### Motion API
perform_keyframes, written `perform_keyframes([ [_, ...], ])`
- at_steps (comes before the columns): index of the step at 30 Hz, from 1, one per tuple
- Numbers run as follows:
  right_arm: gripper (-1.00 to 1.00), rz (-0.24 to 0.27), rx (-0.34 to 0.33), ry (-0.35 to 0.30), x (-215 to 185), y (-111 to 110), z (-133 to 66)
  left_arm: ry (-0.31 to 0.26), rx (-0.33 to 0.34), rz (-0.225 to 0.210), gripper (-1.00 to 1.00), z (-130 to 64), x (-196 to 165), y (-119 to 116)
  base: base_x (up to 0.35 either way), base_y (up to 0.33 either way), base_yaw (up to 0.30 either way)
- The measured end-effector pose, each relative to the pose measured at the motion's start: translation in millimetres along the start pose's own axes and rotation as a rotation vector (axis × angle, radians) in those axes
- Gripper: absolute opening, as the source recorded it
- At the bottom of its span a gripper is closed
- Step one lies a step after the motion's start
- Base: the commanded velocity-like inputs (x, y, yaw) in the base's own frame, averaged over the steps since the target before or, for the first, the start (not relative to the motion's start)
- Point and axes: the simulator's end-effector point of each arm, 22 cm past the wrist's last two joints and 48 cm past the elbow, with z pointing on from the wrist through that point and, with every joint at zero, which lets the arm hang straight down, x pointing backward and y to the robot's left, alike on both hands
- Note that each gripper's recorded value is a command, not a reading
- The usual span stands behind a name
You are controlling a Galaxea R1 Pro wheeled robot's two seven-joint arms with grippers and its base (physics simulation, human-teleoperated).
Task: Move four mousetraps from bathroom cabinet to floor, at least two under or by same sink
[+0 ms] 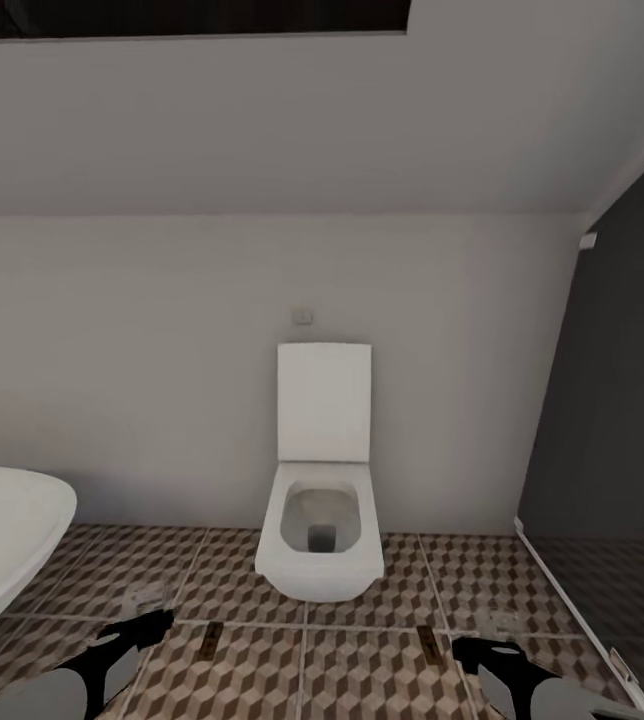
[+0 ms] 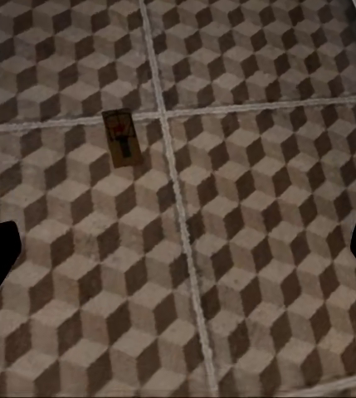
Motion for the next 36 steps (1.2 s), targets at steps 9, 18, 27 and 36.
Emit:
perform_keyframes([
  [9,1.00,-0.025,0.003,0.084,51.3,-6.7,-14.8,0.111,-0.022,0.023,1.00,-17.7,52.0,16.0,0.000,0.000,0.000],
  [18,1.00,-0.043,0.012,0.145,86.0,-15.6,-32.4,0.174,-0.034,0.040,1.00,-36.7,81.0,26.5,0.000,0.000,0.000],
  [27,1.00,-0.067,0.023,0.199,114.9,-28.1,-51.3,0.236,-0.035,0.058,1.00,-58.7,110.4,32.2,0.000,0.000,0.000],
  [36,1.00,-0.093,0.028,0.291,171.8,-40.1,-81.4,0.292,-0.038,0.073,1.00,-83.0,138.0,41.2,0.000,0.000,0.000],
])
